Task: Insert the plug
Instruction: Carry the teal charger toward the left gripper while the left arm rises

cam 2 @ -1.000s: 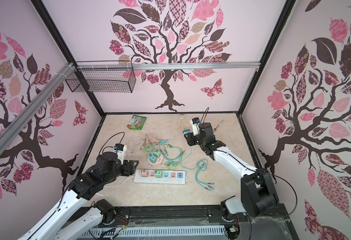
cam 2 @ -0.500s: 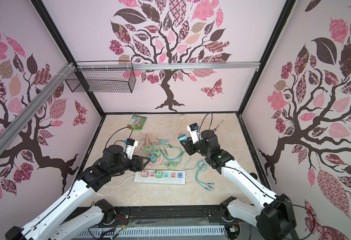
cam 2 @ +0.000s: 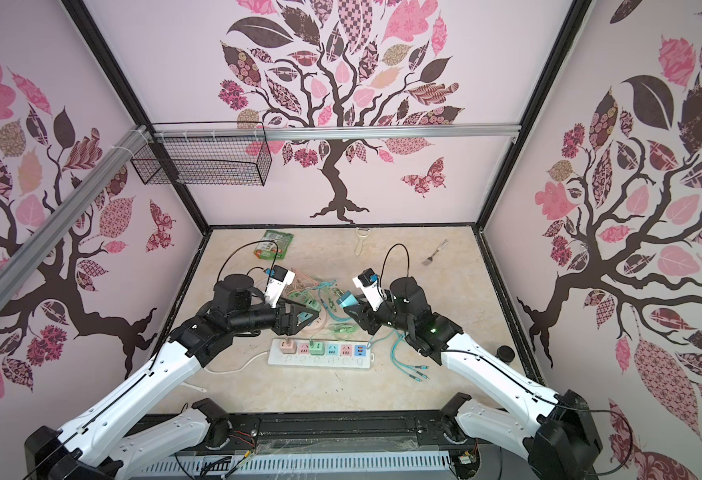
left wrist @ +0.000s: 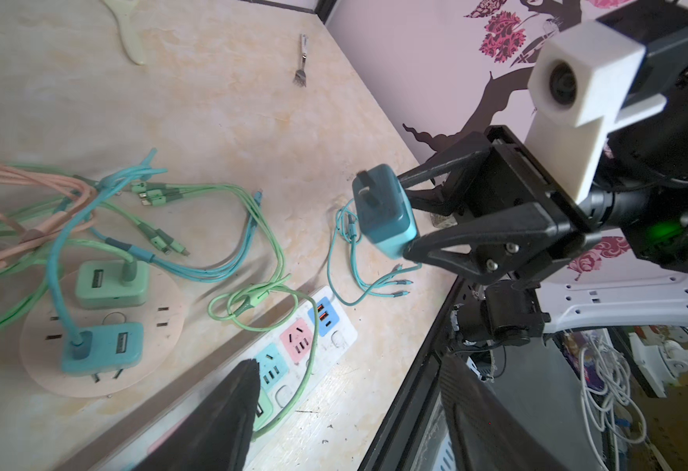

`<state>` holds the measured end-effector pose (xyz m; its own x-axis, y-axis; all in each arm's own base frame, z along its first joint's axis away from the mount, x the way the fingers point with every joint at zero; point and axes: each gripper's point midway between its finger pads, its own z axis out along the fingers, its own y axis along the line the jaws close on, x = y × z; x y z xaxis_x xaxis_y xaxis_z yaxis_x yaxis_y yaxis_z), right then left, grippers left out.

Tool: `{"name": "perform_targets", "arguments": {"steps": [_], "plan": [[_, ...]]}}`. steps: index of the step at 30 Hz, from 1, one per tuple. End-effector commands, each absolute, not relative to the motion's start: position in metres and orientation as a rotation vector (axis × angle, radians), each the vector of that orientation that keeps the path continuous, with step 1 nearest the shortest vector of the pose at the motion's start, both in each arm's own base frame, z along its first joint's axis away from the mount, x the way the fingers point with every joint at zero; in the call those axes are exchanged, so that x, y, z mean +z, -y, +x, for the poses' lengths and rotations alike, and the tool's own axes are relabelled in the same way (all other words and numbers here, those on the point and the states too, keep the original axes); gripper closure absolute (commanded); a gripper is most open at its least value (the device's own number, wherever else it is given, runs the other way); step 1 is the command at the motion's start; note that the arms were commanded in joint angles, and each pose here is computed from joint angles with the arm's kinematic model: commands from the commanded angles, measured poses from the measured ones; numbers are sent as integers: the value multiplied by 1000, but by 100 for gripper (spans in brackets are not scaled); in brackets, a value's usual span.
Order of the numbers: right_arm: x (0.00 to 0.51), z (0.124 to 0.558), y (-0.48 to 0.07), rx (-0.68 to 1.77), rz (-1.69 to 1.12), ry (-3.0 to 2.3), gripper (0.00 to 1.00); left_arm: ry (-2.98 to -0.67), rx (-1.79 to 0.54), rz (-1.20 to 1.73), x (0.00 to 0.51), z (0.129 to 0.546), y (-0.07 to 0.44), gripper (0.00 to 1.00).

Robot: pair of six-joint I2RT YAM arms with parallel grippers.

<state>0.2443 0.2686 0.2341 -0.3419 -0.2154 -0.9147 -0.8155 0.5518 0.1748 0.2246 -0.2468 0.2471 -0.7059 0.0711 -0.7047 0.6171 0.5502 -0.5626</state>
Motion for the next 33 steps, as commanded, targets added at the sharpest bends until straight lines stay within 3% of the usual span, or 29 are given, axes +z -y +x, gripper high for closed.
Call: {"name": "perform_targets", "arguments": {"steps": [1,22,33], "plan": [[246,233,-279,829,-910,-1772,73,-2098,-1237,598,267,219,263,27],[252,213,-294,870,-1007,-1722,73,-2088,-1373,663,268,215,305,37],[256,208,-294,862,-1023,-1698,73,-2124,-1385,632,262,220,309,62]]}}
